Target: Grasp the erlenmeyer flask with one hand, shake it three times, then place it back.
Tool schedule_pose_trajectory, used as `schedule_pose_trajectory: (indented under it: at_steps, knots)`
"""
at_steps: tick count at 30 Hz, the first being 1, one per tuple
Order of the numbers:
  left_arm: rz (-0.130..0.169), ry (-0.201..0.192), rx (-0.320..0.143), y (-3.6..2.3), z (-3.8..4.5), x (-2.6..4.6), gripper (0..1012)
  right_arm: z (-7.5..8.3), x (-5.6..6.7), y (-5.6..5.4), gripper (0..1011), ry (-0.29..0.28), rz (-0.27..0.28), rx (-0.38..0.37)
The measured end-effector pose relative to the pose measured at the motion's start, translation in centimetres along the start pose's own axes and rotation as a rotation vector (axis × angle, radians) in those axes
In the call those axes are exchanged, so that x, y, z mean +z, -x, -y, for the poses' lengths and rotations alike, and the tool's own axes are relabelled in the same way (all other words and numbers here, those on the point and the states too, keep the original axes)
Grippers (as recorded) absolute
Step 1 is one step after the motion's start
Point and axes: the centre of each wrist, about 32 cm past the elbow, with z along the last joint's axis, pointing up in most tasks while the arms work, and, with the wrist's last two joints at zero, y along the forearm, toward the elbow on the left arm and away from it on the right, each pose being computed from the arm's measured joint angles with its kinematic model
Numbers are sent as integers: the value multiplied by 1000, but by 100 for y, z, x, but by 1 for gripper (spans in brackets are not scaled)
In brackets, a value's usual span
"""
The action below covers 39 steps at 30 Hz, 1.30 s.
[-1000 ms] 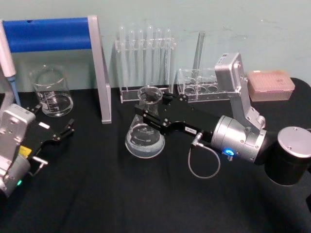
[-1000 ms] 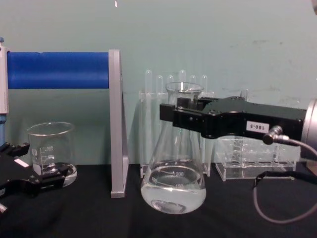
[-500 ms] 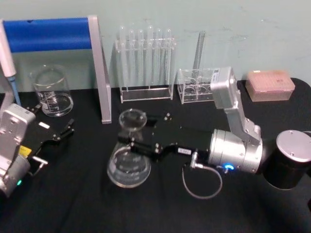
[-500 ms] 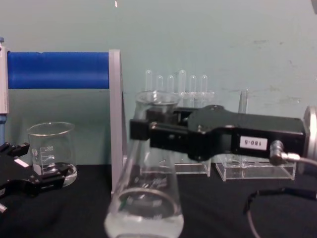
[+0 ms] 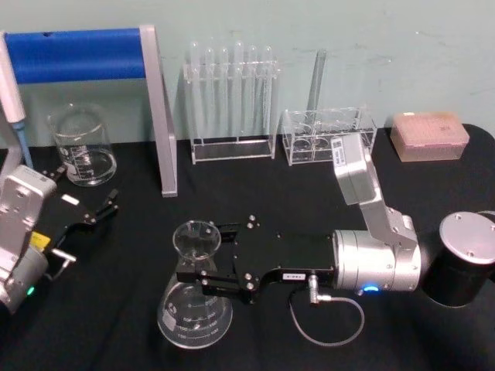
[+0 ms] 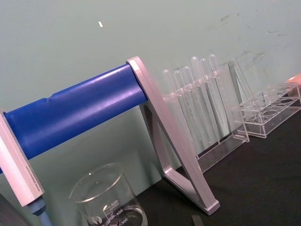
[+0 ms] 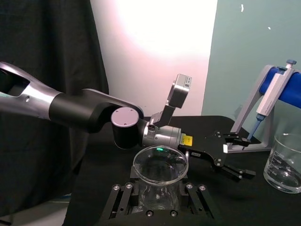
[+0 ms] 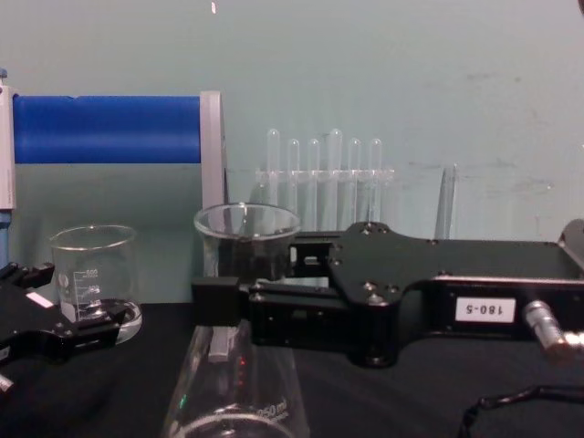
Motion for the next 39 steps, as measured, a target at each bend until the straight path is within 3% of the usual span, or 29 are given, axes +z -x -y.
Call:
schedule_pose_trajectory:
  at_steps: [4, 8, 14, 24, 25, 28, 34, 39]
  knots:
    - [0, 0, 0, 0, 0, 0, 1001, -6, -3, -9, 449, 4, 0, -10]
    - [0, 0, 0, 0, 0, 0, 1001, -18, -22, -43, 449, 7, -7, -69]
    - [0, 0, 0, 0, 0, 0, 1001, -50, -48, -114, 449, 14, -8, -253]
    - [0, 0, 0, 0, 0, 0, 1001, -161, -154, -190, 449, 30, 23, -671]
    - [0, 0, 0, 0, 0, 0, 1001, -161, -154, -190, 449, 30, 23, -671]
    - [0, 0, 0, 0, 0, 0, 1001, -198, -199, -208, 449, 31, 13, -799]
    - [0, 0, 0, 0, 0, 0, 1001, -228, -235, -234, 449, 30, -6, -928]
    - [0, 0, 0, 0, 0, 0, 1001, -243, -241, -236, 449, 25, -19, -962]
